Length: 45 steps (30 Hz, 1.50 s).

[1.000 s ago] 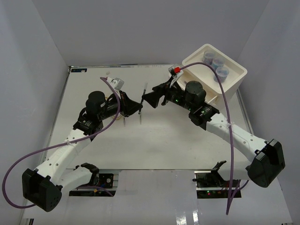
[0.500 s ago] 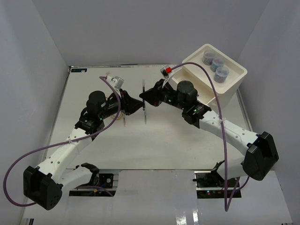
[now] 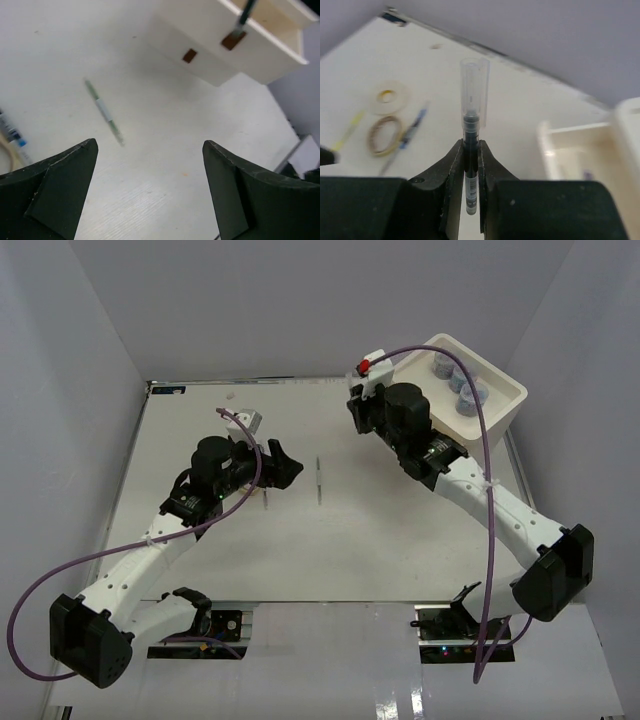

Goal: Sort the stationery into containers
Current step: Place the pen in the storage box, then pick up the pen from the center of the board.

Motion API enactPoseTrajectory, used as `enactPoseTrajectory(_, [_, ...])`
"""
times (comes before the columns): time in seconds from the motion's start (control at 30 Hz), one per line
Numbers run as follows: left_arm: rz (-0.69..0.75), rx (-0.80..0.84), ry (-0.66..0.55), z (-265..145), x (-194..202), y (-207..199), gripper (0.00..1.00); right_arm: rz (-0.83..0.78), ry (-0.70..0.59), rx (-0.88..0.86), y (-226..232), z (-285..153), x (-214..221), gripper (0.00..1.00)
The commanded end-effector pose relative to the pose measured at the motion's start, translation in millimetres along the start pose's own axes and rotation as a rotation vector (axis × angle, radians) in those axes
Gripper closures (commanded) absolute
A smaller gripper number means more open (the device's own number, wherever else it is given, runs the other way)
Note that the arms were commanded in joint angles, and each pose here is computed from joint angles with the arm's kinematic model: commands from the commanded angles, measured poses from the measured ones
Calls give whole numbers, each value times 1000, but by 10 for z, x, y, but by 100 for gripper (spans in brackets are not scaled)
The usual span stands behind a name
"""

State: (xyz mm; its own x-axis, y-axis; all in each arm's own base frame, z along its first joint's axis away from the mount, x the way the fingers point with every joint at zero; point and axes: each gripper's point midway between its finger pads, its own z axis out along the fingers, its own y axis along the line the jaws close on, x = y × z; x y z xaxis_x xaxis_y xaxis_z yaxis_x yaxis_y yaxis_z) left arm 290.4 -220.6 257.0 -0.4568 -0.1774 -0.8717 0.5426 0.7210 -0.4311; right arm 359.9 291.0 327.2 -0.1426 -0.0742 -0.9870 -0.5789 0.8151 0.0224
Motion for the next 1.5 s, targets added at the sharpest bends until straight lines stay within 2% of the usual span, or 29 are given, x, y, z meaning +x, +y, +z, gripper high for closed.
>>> enactPoseTrajectory(0.0, [55, -260, 1, -131, -51, 443, 3, -321, 129, 354, -927, -217, -51, 92])
enactPoseTrajectory(0.1, [74, -396, 39, -186, 47, 746, 2, -437, 210, 474, -1291, -315, -45, 92])
enactPoseTrajectory(0.23, [61, -472, 87, -207, 186, 967, 2, -505, 327, 522, -1567, -313, 147, 90])
enactPoseTrajectory(0.33, [41, -485, 113, -188, 265, 1038, 2, -525, 386, 521, -1641, -254, 340, 81])
enactPoseTrajectory(0.37, [35, -495, 121, -182, 283, 1070, 2, -534, 408, 518, -1655, -227, 419, 66])
enactPoseTrajectory(0.47, [15, -507, 133, -167, 278, 1119, 2, -529, 424, 526, -1674, -206, 486, 39])
enactPoseTrajectory(0.63, [-16, -535, 164, -29, 229, 1226, 2, -450, 335, 450, -1499, -246, 317, 32])
enactPoseTrajectory(0.77, [-33, -583, 206, 161, 204, 1366, 2, -363, 178, 361, -1258, -482, -14, 23])
enactPoseTrajectory(0.9, [-54, -650, 251, 422, 197, 1595, 2, -277, 55, 263, -1016, -701, -93, 19])
enactPoseTrajectory(1.0, [-72, -696, 286, 645, 214, 1837, 8, -236, -8, 216, -894, -877, -35, 18])
enactPoseTrajectory(1.03, [-80, -706, 268, 714, 95, 1894, 12, -212, -24, 185, -827, -907, -6, 18])
enactPoseTrajectory(1.13, [-80, -747, 325, 917, 243, 2131, 20, -175, -77, 146, -727, -1072, 73, 17])
enactPoseTrajectory(1.17, [-74, -749, 304, 1009, 128, 2151, 22, -170, -62, 135, -709, -1077, 199, 16])
enactPoseTrajectory(1.2, [-72, -764, 347, 1100, 278, 2269, 24, -165, -61, 127, -693, -1088, 243, 16])
enactPoseTrajectory(1.3, [-65, -799, 391, 1277, 405, 2462, 30, -144, -52, 126, -685, -1140, 391, 15])
enactPoseTrajectory(1.47, [-83, -834, 472, 1381, 693, 2655, 39, -137, -35, 105, -643, -1169, 533, 14])
